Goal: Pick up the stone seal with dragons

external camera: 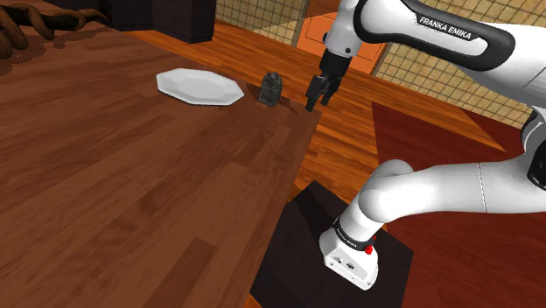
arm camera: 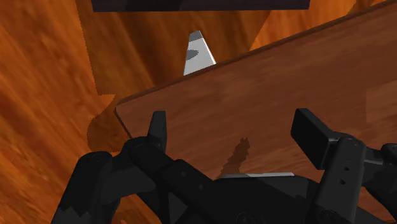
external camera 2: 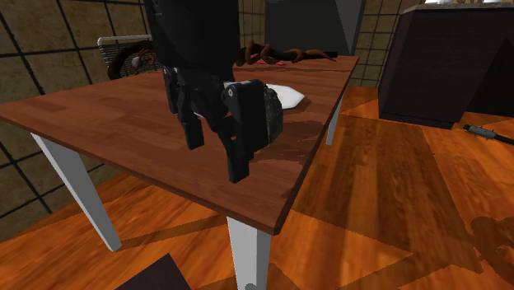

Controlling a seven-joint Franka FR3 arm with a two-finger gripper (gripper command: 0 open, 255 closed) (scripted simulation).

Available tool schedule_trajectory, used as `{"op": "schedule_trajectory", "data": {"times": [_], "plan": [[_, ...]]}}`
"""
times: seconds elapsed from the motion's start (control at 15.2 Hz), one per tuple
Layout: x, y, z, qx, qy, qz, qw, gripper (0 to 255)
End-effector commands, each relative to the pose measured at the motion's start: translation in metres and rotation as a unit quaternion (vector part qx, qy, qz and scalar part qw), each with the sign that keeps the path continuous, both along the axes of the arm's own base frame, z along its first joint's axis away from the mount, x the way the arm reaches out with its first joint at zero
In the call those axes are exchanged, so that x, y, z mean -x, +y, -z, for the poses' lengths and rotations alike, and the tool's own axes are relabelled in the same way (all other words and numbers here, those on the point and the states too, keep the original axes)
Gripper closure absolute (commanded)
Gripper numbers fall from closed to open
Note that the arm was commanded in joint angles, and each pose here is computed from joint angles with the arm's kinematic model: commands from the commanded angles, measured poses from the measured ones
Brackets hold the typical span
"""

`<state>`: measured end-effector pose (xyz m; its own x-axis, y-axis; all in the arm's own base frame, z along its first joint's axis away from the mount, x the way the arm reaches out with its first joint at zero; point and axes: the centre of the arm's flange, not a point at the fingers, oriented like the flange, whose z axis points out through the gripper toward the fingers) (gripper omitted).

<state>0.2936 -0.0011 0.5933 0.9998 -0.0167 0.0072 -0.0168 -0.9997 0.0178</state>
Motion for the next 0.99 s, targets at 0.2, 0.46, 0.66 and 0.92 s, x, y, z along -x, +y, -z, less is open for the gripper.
{"op": "schedule_trajectory", "data": {"times": [0.2,0.46,0.66,0.92], "plan": [[-0.035,0.019,-0.019,0.013,0.010,0.014,0.9998,0],[-0.082,0.044,-0.042,0.029,0.023,0.032,0.9988,0],[-0.119,0.062,-0.057,0.042,0.033,0.046,0.9975,0],[-0.156,0.079,-0.072,0.054,0.043,0.059,0.9958,0]]}}
